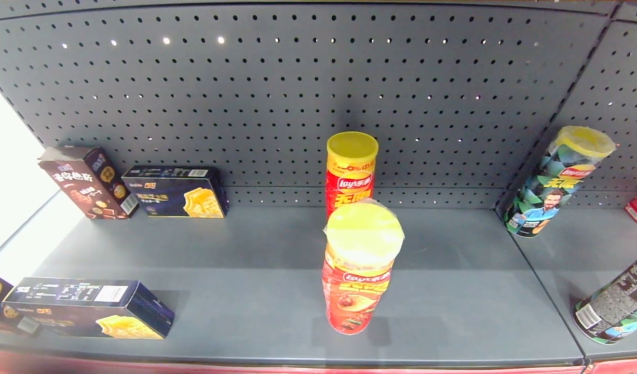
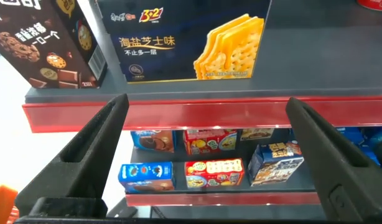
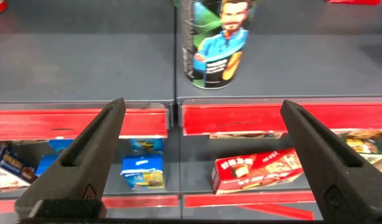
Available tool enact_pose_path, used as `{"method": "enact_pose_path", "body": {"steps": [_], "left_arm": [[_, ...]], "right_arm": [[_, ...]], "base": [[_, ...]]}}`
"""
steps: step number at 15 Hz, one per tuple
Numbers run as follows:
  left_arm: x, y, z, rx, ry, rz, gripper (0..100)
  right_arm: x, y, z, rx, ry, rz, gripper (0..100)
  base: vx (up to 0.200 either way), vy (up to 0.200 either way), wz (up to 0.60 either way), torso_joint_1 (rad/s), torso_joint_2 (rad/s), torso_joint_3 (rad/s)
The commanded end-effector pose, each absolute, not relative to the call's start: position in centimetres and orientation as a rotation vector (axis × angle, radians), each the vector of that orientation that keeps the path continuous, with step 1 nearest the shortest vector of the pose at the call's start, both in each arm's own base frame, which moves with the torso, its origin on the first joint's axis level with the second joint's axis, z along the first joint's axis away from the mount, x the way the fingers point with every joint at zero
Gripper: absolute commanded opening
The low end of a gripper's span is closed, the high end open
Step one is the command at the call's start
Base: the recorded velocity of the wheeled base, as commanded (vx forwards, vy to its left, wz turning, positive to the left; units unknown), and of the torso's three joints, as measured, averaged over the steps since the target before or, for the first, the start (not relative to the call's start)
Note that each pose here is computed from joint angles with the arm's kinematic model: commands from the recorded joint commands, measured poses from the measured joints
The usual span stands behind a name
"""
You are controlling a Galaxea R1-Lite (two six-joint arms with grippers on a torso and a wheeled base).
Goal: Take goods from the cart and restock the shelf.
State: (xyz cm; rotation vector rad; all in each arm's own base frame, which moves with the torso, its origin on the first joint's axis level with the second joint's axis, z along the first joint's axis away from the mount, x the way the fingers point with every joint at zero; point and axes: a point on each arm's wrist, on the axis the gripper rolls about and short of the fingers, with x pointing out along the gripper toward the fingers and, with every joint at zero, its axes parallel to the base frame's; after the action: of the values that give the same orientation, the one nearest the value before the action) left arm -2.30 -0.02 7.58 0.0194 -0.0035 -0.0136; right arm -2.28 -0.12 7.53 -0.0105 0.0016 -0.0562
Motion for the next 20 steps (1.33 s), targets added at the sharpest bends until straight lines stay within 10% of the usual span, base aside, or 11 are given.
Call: {"method": "enact_pose_path", "body": {"steps": [1,20], "left_arm": [[-2.28,-0.02,7.56,0.018,-0.002,-0.012,100],[-2.28,-0.03,7.56,0.028,-0.002,-0.021,100]], "right_arm": [[-2.28,-0.12,7.53,-0.011,0.002,-0.057,100],[-2.28,-0.12,7.52,-0.011,0.003,-0.055,100]], "base": [[0.000,0.000,0.00,0.000,0.00,0.000],[-0.011,0.000,0.00,0.001,0.00,0.000]]}}
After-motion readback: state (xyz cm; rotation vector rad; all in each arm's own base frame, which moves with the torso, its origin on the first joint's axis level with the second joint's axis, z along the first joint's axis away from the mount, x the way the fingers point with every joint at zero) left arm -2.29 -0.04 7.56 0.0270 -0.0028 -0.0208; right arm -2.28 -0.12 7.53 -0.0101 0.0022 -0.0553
